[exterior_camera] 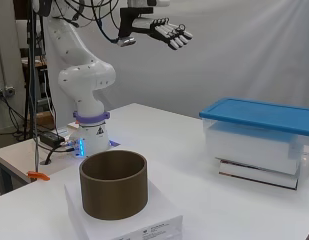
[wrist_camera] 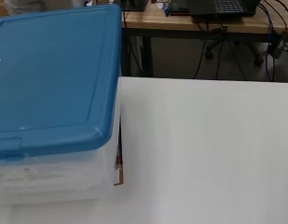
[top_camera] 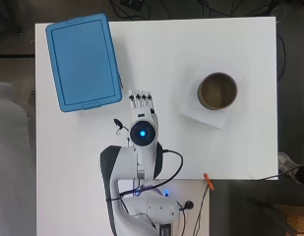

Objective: Teleoperate dual arm-hand system to remove items from a box

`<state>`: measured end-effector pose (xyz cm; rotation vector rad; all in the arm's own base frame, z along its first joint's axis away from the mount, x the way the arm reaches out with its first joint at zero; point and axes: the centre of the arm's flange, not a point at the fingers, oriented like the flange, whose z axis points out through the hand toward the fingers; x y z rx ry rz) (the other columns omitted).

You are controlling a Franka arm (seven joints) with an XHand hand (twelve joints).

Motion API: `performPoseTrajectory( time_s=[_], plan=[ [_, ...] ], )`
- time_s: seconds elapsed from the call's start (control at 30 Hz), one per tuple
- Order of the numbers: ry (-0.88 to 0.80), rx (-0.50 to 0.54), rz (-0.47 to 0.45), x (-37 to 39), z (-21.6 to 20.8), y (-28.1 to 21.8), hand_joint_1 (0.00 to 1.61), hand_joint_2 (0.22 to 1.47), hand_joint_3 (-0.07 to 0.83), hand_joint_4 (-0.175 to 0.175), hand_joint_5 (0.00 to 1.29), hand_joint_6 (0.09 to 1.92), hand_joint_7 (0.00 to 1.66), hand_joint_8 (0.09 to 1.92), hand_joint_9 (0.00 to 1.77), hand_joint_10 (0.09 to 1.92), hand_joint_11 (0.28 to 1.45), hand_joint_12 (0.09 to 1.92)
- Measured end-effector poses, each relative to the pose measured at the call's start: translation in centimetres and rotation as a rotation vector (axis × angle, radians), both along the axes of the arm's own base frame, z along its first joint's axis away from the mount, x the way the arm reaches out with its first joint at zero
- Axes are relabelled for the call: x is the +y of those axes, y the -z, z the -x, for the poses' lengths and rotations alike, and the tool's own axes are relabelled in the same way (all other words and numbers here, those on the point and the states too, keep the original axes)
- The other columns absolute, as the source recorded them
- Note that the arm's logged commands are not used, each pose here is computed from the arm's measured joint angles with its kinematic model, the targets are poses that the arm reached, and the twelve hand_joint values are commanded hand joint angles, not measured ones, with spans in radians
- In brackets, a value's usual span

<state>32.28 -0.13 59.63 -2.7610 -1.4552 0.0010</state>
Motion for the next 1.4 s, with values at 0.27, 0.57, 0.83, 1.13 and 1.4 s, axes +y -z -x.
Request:
performPoseTrajectory(
  time_s=[0.27,0.57,0.83,1.13,1.4],
  plan=[
    [-0.333,0.130,-0.076,1.4,-10.3,4.0,0.11,0.91,-0.010,-0.036,0.18,0.09,0.32,0.09,0.39,0.09,0.45,0.09],
    [-0.474,0.170,0.057,8.5,-9.9,11.1,0.08,0.83,-0.017,-0.060,0.01,0.09,0.02,0.09,0.11,0.09,0.37,0.09],
    [-0.527,0.140,0.310,12.0,-5.9,17.2,0.26,0.81,-0.010,-0.088,0.00,0.09,0.00,0.09,0.07,0.09,0.34,0.09],
    [-0.490,-0.159,0.538,12.7,-6.0,18.8,0.34,0.82,-0.004,-0.095,0.00,0.09,0.00,0.09,0.07,0.09,0.33,0.09],
    [-0.437,-0.104,0.303,18.4,-7.4,20.5,0.35,0.80,-0.008,-0.112,0.00,0.09,0.00,0.09,0.09,0.09,0.34,0.09]
  ],
)
